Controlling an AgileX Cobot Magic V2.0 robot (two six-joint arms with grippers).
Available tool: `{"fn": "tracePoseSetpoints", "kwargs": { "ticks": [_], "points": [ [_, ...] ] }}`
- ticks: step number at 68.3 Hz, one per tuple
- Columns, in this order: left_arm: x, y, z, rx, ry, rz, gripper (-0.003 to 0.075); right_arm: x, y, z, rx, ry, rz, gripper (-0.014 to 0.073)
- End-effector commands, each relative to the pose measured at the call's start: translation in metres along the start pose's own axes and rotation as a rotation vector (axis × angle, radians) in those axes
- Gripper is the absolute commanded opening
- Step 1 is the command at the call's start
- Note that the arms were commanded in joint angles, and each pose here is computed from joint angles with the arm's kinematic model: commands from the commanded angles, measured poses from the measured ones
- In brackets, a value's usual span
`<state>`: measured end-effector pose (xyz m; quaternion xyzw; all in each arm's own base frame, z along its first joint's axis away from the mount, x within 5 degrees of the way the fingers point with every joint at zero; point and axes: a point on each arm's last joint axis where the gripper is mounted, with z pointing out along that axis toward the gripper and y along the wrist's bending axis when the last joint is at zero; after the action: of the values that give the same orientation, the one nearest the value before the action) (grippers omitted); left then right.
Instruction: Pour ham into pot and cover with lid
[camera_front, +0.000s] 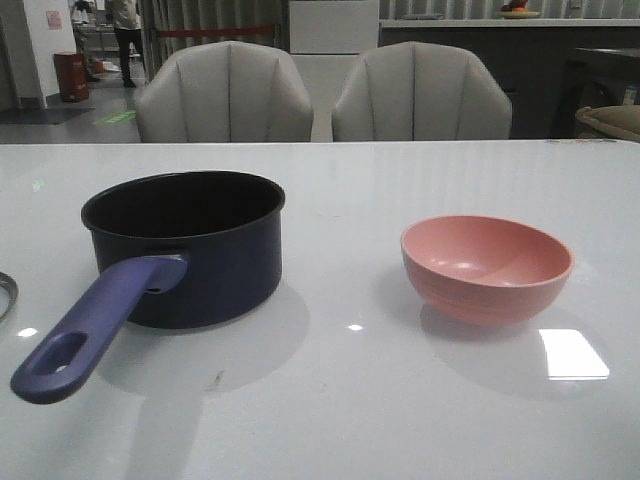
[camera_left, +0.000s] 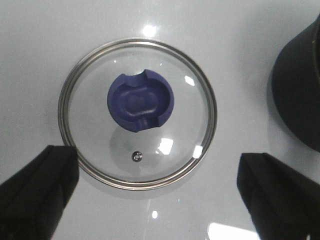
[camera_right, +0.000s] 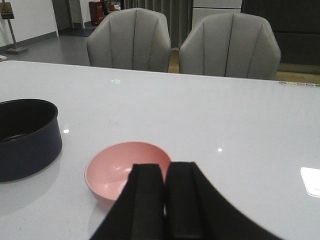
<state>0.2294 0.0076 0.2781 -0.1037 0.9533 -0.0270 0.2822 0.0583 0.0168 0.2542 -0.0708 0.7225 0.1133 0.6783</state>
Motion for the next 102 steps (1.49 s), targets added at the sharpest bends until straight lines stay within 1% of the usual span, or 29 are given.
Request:
{"fn": "tracePoseSetpoints", "kwargs": {
  "ticks": [1, 8, 17, 24, 29, 54, 62, 74, 102],
  "points": [
    [-0.023, 0.001, 0.001, -0.011, 0.017, -0.011, 0.0691, -0.016, 0.000, -0.001, 0.007, -0.098, -0.014, 0.0150],
    [-0.039, 0.004, 0.014, -0.030, 0.120, 0.030, 0.0691, -0.016, 0.000, -0.001, 0.007, -0.098, -0.014, 0.0150],
    [-0.055, 0.005, 0.030, -0.044, 0.237, 0.034, 0.0691, -0.016, 0.000, -0.001, 0.007, -0.098, -0.014, 0.0150],
    [-0.063, 0.002, 0.045, -0.017, 0.323, 0.075, 0.0691, -0.016, 0.000, -0.001, 0.007, -0.098, -0.014, 0.0150],
    [-0.068, 0.001, 0.056, -0.010, 0.355, 0.072, 0.0691, -0.016, 0.000, -0.001, 0.007, -0.098, -0.014, 0.0150],
    [-0.083, 0.006, 0.087, -0.021, 0.427, 0.055, 0.0691, -0.016, 0.000, -0.001, 0.007, -0.098, -0.014, 0.0150],
    [-0.083, 0.009, 0.095, -0.025, 0.443, 0.048, 0.0691, -0.016, 0.000, -0.001, 0.007, -0.098, -0.014, 0.0150],
    [-0.081, 0.009, 0.105, -0.006, 0.472, 0.086, 0.0691, -0.016, 0.000, -0.001, 0.007, -0.098, -0.014, 0.0150],
    [-0.077, 0.011, 0.125, -0.009, 0.507, 0.082, 0.0691, -0.016, 0.000, -0.001, 0.007, -0.098, -0.014, 0.0150]
  ]
}}
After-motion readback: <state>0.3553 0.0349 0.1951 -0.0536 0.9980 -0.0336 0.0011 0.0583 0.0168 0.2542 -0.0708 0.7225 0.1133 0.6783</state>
